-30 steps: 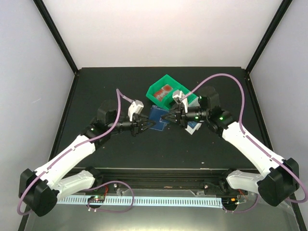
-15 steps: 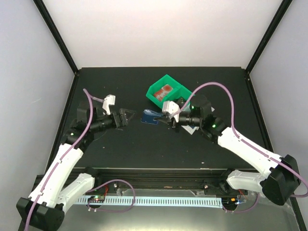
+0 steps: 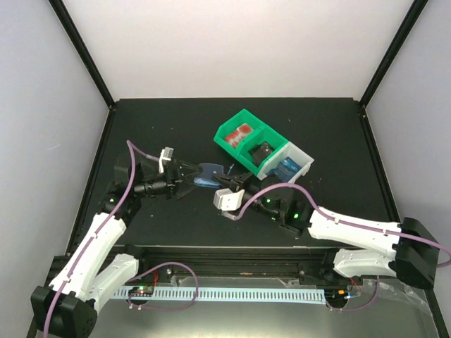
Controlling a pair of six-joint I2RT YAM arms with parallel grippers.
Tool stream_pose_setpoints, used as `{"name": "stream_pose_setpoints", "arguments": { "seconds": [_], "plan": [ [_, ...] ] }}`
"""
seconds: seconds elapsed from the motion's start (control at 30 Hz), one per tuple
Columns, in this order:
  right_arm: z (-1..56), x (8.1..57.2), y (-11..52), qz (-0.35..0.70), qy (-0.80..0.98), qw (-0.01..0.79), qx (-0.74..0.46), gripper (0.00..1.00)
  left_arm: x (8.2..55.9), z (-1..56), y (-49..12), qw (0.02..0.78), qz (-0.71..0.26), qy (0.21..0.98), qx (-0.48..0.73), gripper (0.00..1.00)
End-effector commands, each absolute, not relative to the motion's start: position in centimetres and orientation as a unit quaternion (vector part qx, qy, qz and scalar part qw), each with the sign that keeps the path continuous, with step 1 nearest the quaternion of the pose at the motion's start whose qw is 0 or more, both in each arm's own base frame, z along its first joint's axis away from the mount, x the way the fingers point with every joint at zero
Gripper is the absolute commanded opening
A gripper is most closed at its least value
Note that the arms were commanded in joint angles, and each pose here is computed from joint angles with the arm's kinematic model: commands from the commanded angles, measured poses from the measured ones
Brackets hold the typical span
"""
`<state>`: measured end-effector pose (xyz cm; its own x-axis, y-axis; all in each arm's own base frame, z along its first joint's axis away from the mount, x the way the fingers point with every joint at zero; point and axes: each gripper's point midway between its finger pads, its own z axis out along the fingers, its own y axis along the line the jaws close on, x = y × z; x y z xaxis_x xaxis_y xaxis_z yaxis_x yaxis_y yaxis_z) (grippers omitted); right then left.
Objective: Put the credit cards into the card holder
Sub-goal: Close the card holder at the center of the board.
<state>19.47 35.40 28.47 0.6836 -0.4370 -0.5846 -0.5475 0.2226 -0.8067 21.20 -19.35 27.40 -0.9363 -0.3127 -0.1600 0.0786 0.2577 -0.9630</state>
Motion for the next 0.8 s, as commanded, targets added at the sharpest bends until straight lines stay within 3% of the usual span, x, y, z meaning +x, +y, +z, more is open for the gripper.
{"name": "stream_pose_setpoints", "arguments": {
  "seconds": [0.0, 0.2, 0.43, 0.5, 0.6, 0.63, 0.77],
  "plan": [
    [29.6, 19.9, 36.1, -0.049, 0.356, 0.714, -0.601, 0.02, 20.7, 30.2, -20.0, 0.126, -0.668, 0.73, -0.077, 0.95],
    [28.9, 18.9, 37.2, -0.06, 0.337, 0.722, -0.601, 0.02, 20.7, 28.9, -19.9, 0.115, -0.657, 0.739, -0.095, 0.73],
    [28.3, 17.5, 36.8, -0.043, 0.327, 0.723, -0.608, 0.1, 21.2, 26.5, -19.9, 0.106, -0.651, 0.743, -0.112, 0.29],
    [28.2, 17.2, 36.6, -0.026, 0.336, 0.722, -0.604, 0.18, 21.4, 26.4, -19.9, 0.11, -0.65, 0.744, -0.108, 0.16],
    [28.0, 16.8, 36.3, 0.014, 0.378, 0.703, -0.603, 0.54, 22.0, 26.2, -19.7, 0.142, -0.638, 0.751, -0.092, 0.02],
    [27.5, 16.7, 36.1, 0.031, 0.405, 0.681, -0.609, 0.6, 22.5, 25.9, -19.5, 0.164, -0.622, 0.76, -0.088, 0.02],
    [27.4, 15.8, 34.4, 0.115, 0.52, 0.599, -0.598, 0.69, 24.8, 22.5, -18.0, 0.243, -0.534, 0.806, -0.076, 0.02]
  ]
}}
